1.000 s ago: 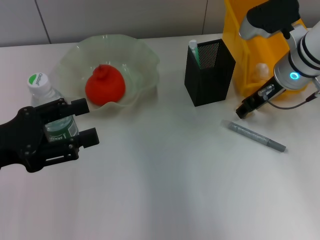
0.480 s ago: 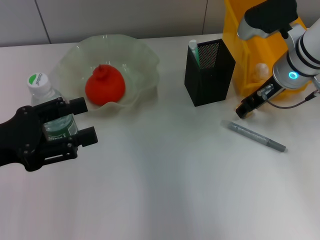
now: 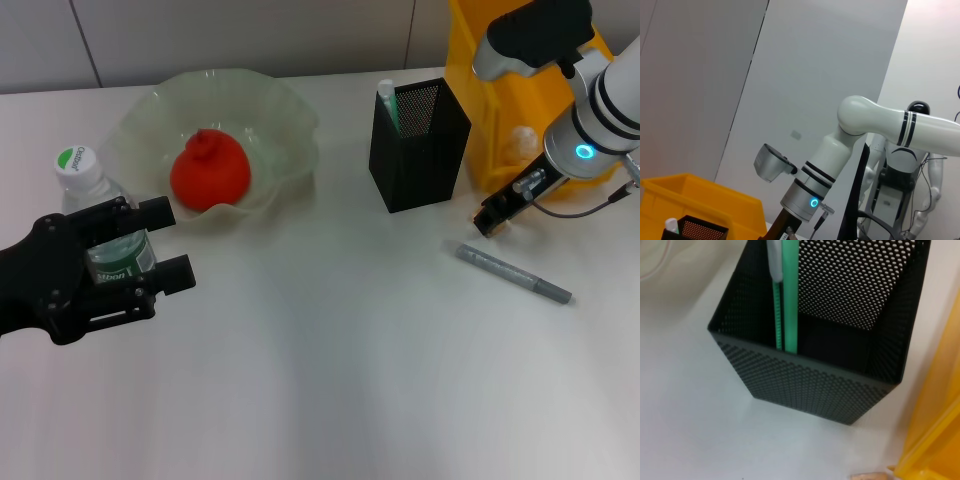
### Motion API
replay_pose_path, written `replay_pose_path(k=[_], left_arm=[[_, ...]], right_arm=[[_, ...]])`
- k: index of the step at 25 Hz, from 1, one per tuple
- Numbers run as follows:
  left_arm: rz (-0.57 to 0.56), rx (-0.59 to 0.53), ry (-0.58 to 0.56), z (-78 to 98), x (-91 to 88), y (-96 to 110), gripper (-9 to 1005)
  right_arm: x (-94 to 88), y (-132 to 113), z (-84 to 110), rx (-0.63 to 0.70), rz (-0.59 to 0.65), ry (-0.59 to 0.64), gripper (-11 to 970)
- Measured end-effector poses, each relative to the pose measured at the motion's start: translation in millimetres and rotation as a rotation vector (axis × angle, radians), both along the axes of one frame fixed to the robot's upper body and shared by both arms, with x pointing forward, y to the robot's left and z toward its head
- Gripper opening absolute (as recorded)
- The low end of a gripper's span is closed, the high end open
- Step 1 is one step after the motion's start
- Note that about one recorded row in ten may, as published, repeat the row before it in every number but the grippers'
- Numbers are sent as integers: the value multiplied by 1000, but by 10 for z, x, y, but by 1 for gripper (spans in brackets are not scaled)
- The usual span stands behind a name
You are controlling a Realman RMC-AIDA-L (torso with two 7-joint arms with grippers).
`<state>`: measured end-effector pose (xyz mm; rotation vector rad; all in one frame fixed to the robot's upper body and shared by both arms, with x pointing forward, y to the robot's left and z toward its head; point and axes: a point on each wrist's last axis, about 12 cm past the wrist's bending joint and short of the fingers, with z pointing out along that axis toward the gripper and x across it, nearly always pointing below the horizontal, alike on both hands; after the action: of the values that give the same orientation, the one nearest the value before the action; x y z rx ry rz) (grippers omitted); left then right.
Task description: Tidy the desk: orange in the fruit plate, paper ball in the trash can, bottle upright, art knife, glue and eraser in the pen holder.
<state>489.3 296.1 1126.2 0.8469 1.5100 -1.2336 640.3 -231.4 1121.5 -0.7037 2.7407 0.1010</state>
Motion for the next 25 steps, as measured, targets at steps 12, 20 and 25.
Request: replay_pose_path(k=[12, 20, 25], left_arm=[[0, 0, 0, 0, 0, 0, 786], [0, 0, 0, 0, 0, 0, 786], [-1, -1, 0, 1, -1, 0, 786]], right_arm=[[-16, -7, -32, 0, -2, 13, 382], [-4, -9, -16, 11, -10, 3, 307], [-26, 9, -10, 7, 1, 22, 253]])
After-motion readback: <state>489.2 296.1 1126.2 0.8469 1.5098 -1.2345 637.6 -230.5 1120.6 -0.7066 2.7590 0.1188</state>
